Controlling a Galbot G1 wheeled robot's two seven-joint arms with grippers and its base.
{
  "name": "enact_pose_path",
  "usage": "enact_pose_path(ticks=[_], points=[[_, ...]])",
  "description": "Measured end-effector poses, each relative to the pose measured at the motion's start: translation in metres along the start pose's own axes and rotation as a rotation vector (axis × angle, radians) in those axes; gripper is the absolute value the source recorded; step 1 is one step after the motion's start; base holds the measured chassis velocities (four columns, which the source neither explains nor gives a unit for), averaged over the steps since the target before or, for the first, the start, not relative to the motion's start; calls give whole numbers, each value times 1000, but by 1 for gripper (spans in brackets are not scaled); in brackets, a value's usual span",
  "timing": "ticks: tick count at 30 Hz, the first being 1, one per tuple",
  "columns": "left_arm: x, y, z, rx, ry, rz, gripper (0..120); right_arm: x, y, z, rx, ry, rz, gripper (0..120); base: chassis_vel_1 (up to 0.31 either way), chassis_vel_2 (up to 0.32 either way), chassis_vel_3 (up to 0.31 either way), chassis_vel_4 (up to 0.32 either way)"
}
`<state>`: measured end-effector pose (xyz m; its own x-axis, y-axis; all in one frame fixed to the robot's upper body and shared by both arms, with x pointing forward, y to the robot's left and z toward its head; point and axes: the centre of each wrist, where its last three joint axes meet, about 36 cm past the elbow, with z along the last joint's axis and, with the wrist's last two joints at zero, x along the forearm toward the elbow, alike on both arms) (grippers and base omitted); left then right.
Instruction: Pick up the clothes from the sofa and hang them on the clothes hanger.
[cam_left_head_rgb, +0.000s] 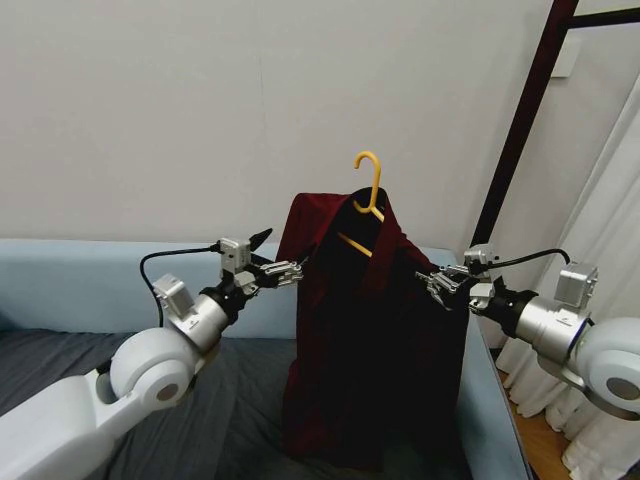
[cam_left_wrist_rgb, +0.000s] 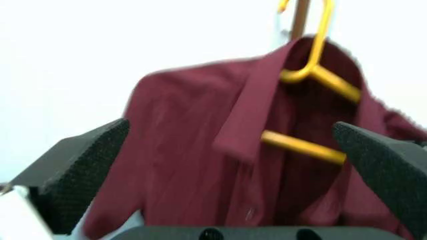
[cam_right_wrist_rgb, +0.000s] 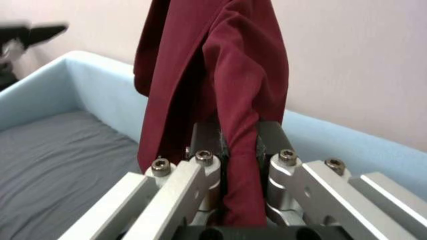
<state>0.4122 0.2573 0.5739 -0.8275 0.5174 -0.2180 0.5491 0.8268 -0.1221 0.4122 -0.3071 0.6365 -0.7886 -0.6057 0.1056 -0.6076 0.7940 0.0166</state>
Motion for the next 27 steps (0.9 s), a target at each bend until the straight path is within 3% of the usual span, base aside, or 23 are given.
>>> enact_pose_path(ticks=[11, 15, 17, 20, 27], points=[[36, 32, 55, -62, -13, -205, 112, 3, 15, 4, -50, 13, 154, 7, 0, 0, 0, 0], [70, 38, 95, -49, 12, -286, 104, 15, 19, -5, -18, 16, 235, 7, 0, 0, 0, 0], [78, 37, 101, -44, 12, -305, 102, 17, 21, -7, -11, 16, 243, 7, 0, 0, 0, 0], [111, 30, 125, -71, 7, -359, 100, 24, 29, -11, 28, -2, 259, 7, 0, 0, 0, 0], [163, 10, 162, -107, 36, -393, 100, 33, 34, -3, 63, -27, 322, 7, 0, 0, 0, 0]])
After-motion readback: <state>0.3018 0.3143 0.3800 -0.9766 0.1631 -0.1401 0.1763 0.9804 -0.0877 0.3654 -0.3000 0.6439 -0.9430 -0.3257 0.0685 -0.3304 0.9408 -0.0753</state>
